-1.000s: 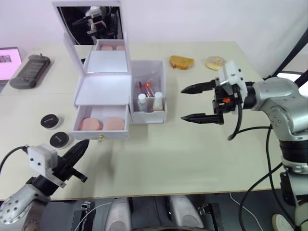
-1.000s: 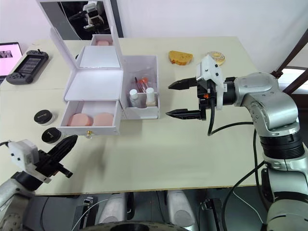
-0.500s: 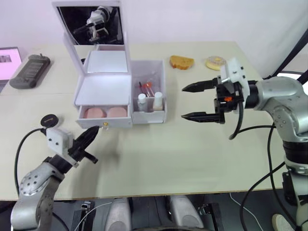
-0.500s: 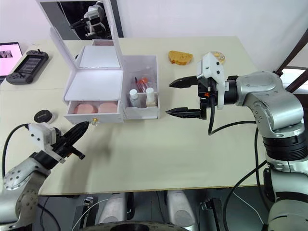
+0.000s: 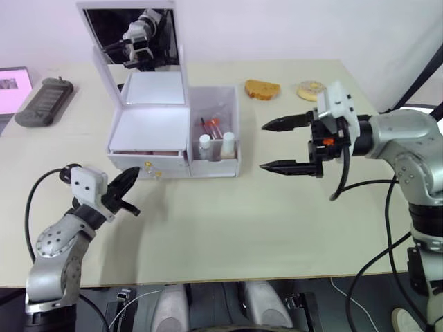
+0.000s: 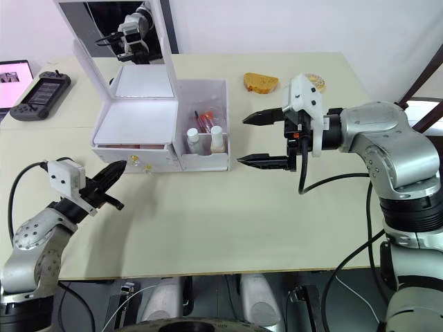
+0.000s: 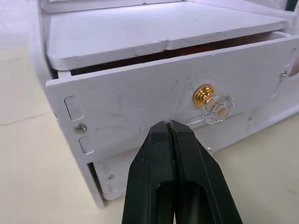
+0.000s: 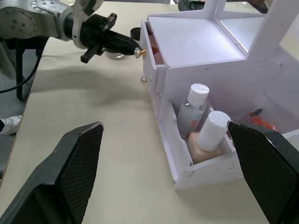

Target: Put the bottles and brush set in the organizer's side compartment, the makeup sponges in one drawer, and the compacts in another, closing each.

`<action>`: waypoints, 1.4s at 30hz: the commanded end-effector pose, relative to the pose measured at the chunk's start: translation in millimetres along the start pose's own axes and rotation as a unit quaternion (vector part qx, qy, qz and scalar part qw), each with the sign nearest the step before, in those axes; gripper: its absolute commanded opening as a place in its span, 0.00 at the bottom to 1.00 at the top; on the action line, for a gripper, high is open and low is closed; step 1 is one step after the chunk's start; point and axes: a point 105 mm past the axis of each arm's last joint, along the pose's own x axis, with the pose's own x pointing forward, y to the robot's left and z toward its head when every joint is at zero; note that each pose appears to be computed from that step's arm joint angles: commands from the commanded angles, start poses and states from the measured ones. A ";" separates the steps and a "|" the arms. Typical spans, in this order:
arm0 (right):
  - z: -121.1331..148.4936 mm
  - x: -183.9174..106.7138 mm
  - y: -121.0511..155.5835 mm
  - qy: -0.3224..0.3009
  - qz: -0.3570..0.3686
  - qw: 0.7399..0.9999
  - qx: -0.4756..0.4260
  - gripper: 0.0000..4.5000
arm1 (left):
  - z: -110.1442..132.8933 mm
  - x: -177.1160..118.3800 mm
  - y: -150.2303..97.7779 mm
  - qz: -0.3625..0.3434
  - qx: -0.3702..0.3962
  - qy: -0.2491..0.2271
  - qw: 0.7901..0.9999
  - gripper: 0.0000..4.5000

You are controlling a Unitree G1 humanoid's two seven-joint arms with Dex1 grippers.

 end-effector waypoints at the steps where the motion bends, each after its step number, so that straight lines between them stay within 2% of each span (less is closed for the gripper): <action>1: 15.0 -8.7 -1.1 -0.010 -0.014 0.999 -0.027 1.00 | 13.4 7.0 -1.7 -0.009 0.016 -0.025 1.000 0.01; 9: 15.9 -10.0 -1.2 -0.007 -0.018 0.999 -0.029 1.00 | 8.3 23.5 -14.0 -0.051 0.013 -0.016 0.998 0.01; 17: 15.0 -11.7 -0.2 -0.006 -0.021 0.999 -0.025 1.00 | 4.3 21.1 -6.1 -0.035 0.008 -0.009 0.999 0.01; 23: 11.5 -14.3 -3.9 -0.009 -0.025 1.000 0.001 1.00 | 1.0 -6.4 -6.3 -0.048 -0.001 0.003 0.999 0.01; 29: 2.8 -13.3 -7.7 -0.015 -0.012 0.998 0.057 1.00 | -7.9 -56.8 -16.1 -0.049 -0.020 0.032 0.998 0.01; 32: -16.5 -20.8 -15.6 -0.012 -0.036 0.995 0.090 1.00 | -5.5 -83.7 -1.6 -0.007 -0.020 0.036 0.999 0.19; 35: -36.6 -32.0 -22.4 -0.027 -0.069 0.988 0.134 1.00 | -0.9 -108.0 20.9 0.039 -0.019 0.038 0.998 0.53; 39: -77.4 -58.1 -26.8 -0.031 -0.133 0.973 0.187 1.00 | 3.0 -142.5 49.5 0.101 -0.006 0.049 0.994 0.99; 42: -117.5 -91.7 -22.5 -0.014 -0.197 0.955 0.223 1.00 | -2.1 -179.6 80.0 0.164 -0.004 0.068 0.984 0.99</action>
